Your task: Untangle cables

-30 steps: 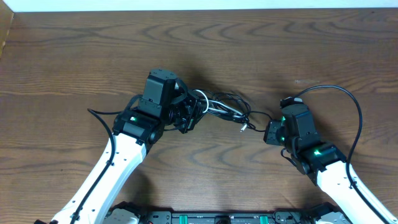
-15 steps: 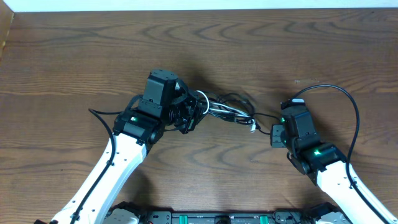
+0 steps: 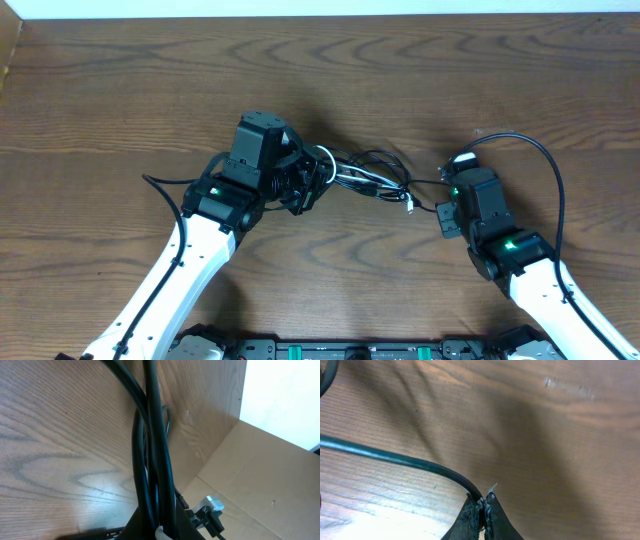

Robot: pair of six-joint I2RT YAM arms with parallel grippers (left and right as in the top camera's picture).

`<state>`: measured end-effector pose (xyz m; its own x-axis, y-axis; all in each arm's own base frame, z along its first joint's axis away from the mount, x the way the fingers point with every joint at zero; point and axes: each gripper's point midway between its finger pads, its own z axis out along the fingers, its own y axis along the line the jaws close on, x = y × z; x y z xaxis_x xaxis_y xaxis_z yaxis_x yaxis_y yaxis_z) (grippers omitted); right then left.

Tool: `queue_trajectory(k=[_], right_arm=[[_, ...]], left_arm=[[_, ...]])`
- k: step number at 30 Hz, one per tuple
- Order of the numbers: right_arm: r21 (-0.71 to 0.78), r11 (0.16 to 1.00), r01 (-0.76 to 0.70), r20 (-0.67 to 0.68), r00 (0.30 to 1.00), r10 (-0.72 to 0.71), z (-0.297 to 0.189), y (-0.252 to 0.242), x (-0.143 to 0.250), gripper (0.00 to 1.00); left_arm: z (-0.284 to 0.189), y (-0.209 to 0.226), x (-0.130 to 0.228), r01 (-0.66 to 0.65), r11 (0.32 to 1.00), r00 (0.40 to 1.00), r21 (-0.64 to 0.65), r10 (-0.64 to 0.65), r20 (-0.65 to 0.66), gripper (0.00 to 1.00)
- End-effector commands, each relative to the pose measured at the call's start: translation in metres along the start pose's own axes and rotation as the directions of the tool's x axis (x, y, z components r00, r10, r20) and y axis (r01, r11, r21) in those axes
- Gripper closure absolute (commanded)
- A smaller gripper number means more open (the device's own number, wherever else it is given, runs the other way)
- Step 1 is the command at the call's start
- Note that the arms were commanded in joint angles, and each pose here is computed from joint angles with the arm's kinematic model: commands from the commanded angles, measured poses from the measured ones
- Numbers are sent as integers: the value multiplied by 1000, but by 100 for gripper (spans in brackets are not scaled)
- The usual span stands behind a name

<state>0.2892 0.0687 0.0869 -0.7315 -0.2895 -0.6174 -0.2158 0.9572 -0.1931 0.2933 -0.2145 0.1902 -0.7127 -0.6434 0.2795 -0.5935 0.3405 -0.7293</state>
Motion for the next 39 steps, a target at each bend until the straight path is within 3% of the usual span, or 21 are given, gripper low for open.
queue_trajectory(k=[1,15,23,29,31,34,39], right_arm=[[98,981,169,7,985,-170,0,-18,-7,99],[103,865,491,-12,870,-493,0,-18,-11,99],[35,830,557,19,830,-558,1,-4,-10,99],[57,862,503,67,860,-506,0,-4,-22,99],[105,916,388,122,909,-399,-2,-10,-39,99],[110,956,271,213,933,-289,-6,-10,-59,99],[135,973,188,347,911,-224,-16,-13,-92,99]], left_arm=[[-10,-17,-9,-38,998,998,43,36,51,92],[-11,-17,-15,-33,999,997,43,30,75,92],[-18,-17,-36,-9,999,989,49,2,145,92],[-18,-17,-33,-39,998,991,47,32,130,92],[-18,-15,-32,-95,995,987,33,90,130,92],[-17,-6,-31,-78,997,990,1,77,122,92],[-17,9,-29,-87,994,990,-61,93,107,92]])
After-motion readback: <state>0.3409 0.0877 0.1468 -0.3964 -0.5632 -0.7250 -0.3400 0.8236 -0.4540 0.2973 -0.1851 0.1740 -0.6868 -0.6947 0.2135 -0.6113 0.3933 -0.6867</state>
